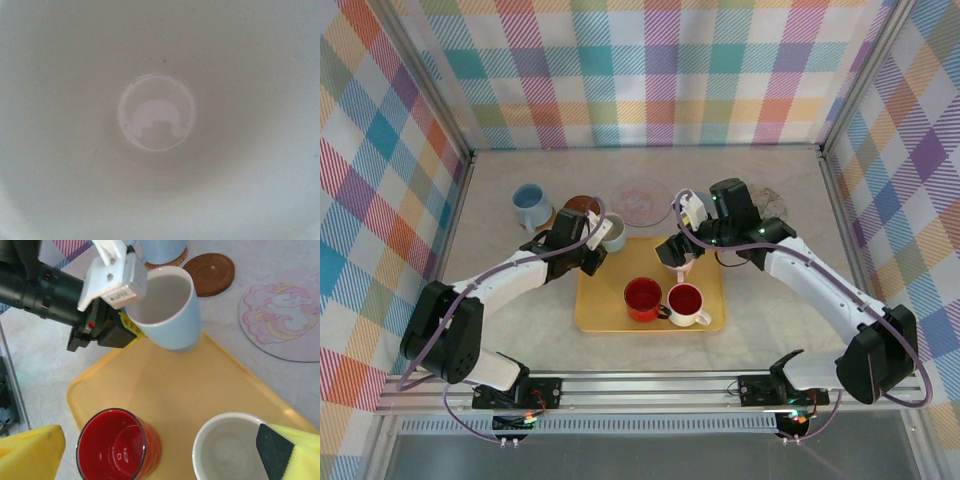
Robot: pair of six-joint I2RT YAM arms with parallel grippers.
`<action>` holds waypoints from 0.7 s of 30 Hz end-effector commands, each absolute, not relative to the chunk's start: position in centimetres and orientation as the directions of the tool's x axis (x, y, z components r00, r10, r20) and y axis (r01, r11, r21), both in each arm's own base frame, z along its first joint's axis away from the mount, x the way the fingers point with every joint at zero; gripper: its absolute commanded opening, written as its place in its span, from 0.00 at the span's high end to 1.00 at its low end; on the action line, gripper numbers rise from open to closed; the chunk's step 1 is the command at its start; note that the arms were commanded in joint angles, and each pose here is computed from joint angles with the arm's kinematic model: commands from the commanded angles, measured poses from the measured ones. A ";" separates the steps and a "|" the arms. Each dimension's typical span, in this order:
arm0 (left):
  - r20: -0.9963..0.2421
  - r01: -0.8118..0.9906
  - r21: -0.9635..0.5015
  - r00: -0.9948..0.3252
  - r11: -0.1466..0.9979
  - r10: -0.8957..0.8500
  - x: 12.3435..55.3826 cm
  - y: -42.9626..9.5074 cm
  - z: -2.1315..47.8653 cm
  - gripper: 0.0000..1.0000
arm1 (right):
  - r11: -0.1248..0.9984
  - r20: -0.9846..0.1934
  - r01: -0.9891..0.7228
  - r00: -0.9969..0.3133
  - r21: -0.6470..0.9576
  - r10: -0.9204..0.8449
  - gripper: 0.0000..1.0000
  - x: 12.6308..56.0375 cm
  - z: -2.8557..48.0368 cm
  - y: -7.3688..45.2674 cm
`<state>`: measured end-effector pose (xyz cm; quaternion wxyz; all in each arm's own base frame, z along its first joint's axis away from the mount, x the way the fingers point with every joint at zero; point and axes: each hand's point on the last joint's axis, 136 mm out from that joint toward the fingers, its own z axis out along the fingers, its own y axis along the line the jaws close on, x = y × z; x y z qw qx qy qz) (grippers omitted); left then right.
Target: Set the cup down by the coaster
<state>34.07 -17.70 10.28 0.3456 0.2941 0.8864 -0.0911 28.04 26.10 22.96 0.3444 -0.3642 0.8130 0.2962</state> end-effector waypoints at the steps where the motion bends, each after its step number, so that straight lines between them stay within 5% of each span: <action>1: -0.814 0.500 0.033 -0.489 0.865 0.314 36.9 -17.8 18.0 1.00 | 0.587 -0.816 -0.792 -0.446 0.168 -0.368 0.01 28.8 24.1 25.4; 10: -0.819 0.404 -0.006 -0.526 0.915 0.227 38.3 -17.3 22.7 1.00 | 0.581 -0.870 -0.806 -0.364 0.115 -0.333 0.01 29.0 26.4 25.4; 21: -0.711 0.169 0.046 -0.686 0.984 0.152 40.8 -13.7 22.7 1.00 | 0.547 -0.889 -0.824 -0.352 0.146 -0.292 0.01 29.7 28.6 26.8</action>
